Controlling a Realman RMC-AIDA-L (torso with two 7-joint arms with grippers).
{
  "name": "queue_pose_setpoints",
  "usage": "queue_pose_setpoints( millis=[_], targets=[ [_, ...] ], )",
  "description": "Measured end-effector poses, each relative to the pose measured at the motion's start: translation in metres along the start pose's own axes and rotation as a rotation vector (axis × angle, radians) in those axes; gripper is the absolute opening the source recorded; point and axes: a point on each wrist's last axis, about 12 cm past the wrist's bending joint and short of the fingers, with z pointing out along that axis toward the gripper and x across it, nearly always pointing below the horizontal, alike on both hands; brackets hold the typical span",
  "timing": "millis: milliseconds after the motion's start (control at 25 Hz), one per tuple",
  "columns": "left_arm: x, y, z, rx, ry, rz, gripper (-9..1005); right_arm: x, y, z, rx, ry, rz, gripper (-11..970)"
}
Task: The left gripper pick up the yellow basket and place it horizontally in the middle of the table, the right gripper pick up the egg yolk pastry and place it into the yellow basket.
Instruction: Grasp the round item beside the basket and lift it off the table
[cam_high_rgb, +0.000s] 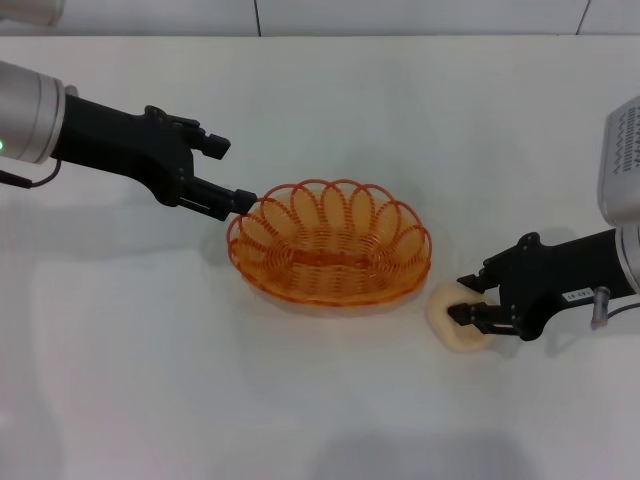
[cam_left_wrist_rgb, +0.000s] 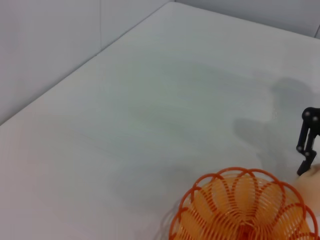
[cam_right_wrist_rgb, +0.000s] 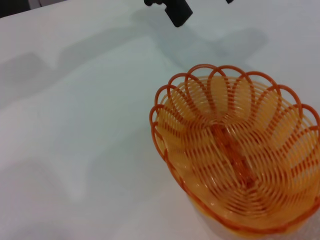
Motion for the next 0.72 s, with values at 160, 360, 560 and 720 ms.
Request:
queue_pose_setpoints(
  millis=[160, 360, 560, 720],
  targets=[
    [0.002, 0.000, 0.000, -0.007, -0.001, -0.001, 879, -0.002, 0.001, -0.002, 0.002, -0.004, -0.011, 338],
    [0.004, 0.000, -0.001, -0.007, -0.017, -0.005, 879, -0.006, 0.001, -0.008, 0.002, -0.012, -0.015, 273],
    [0.005, 0.000, 0.000, -0.013, -0.024, -0.007, 879, -0.007, 0.002, -0.020, 0.014, -0.025, -0.001, 233],
    [0.005, -0.002, 0.002, -0.007, -0.028, -0.009, 879, -0.013, 0.002, -0.028, 0.024, -0.037, -0.015, 204]
  ],
)
